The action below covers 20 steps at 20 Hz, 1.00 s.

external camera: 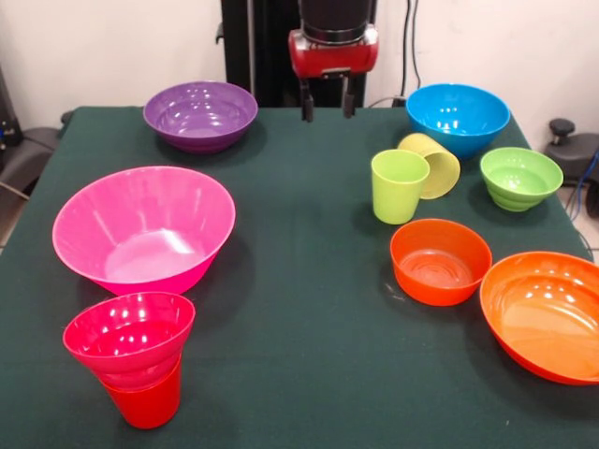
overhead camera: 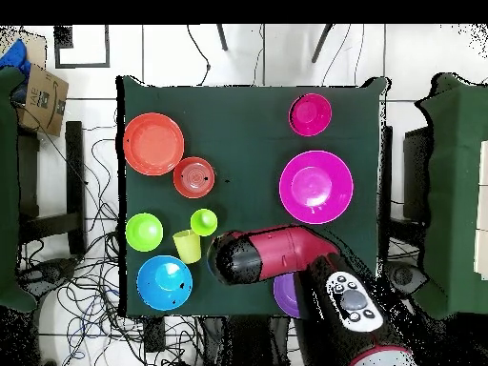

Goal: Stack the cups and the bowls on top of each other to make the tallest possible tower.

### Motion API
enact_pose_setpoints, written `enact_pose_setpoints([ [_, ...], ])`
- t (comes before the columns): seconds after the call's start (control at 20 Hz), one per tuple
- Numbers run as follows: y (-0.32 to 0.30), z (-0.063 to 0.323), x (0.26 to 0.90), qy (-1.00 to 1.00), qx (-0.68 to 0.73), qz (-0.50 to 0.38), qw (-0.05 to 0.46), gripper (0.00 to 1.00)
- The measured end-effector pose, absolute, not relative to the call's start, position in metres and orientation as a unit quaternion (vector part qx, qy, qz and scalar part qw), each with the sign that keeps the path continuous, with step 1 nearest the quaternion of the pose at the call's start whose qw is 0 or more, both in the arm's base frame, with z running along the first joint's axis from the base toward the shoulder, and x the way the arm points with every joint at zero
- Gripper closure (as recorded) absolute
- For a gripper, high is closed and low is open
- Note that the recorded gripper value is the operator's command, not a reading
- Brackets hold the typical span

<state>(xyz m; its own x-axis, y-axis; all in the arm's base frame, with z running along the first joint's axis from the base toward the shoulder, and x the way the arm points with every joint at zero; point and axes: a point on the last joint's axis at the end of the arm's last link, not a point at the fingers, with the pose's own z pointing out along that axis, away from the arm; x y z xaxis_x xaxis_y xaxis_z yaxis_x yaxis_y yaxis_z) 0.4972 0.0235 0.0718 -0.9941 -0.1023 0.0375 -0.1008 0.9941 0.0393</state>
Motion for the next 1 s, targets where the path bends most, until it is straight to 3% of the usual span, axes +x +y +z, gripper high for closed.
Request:
enact_pose_setpoints([
  [1.0, 0.037, 0.090, 0.519, -0.998, -0.023, -0.013, -0.052, 0.00],
])
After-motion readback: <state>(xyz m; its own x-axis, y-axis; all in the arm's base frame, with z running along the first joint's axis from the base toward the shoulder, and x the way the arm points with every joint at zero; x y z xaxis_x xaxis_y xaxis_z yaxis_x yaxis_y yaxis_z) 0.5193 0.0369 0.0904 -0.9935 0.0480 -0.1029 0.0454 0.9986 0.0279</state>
